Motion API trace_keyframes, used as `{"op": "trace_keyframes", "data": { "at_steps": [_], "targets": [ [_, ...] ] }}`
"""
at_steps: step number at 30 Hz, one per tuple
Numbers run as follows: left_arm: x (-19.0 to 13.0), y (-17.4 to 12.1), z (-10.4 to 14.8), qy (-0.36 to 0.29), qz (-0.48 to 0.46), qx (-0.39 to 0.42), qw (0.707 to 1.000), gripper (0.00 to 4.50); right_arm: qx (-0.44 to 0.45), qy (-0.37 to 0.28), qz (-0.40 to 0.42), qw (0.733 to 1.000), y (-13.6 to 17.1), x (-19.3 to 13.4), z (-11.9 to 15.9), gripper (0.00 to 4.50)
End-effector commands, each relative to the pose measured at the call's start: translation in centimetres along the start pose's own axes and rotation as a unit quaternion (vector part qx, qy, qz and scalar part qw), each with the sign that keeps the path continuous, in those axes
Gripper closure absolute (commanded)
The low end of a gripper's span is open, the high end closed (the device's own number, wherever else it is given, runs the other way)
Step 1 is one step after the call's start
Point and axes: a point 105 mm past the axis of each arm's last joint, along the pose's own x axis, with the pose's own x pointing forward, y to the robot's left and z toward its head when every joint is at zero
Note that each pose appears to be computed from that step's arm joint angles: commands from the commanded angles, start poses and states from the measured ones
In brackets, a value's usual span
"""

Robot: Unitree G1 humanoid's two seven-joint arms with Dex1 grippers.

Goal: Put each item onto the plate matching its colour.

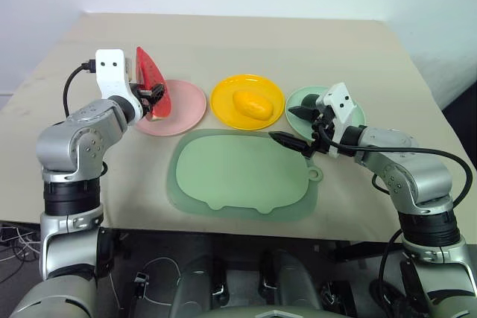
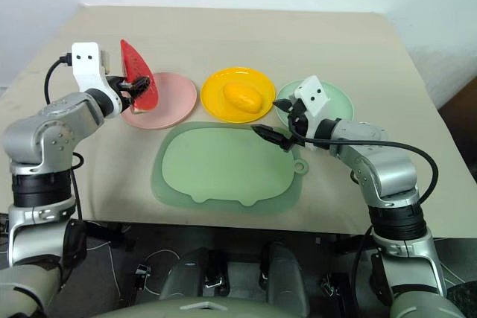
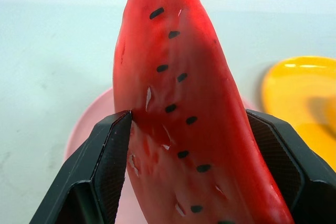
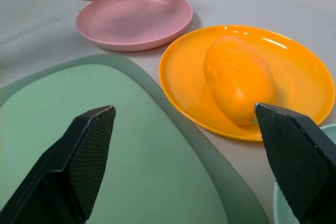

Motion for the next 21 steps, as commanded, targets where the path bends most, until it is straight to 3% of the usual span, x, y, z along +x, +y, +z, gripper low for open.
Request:
{"op": "trace_keyframes", "data": {
  "at_steps": [1, 10, 13, 15, 21],
  "targets": [
    [2.1, 0.1, 0.0, 0.009, -0.005, -0.027, 1.0, 1.36, -0.028, -0.021, 0.002, 0.999, 0.2, 0.1, 1.6, 0.0],
    [4.6, -0.9, -2.8, 0.041, -0.031, -0.037, 0.998, 1.36, -0.033, -0.017, -0.009, 0.999, -0.3, -0.1, 1.7, 0.0],
    [4.6, -1.2, -2.7, 0.037, -0.039, -0.021, 0.998, 0.49, -0.035, -0.015, -0.012, 0.999, -0.4, -0.2, 1.6, 0.0],
    [4.3, -1.5, -2.1, 0.027, -0.051, -0.011, 0.998, 0.04, -0.035, -0.014, -0.013, 0.999, -0.4, -0.3, 1.6, 0.0],
    [1.5, -2.7, 1.7, -0.032, -0.106, 0.014, 0.994, 0.04, -0.025, -0.033, -0.006, 0.999, -0.1, -0.4, 2.3, 0.0]
  ]
}}
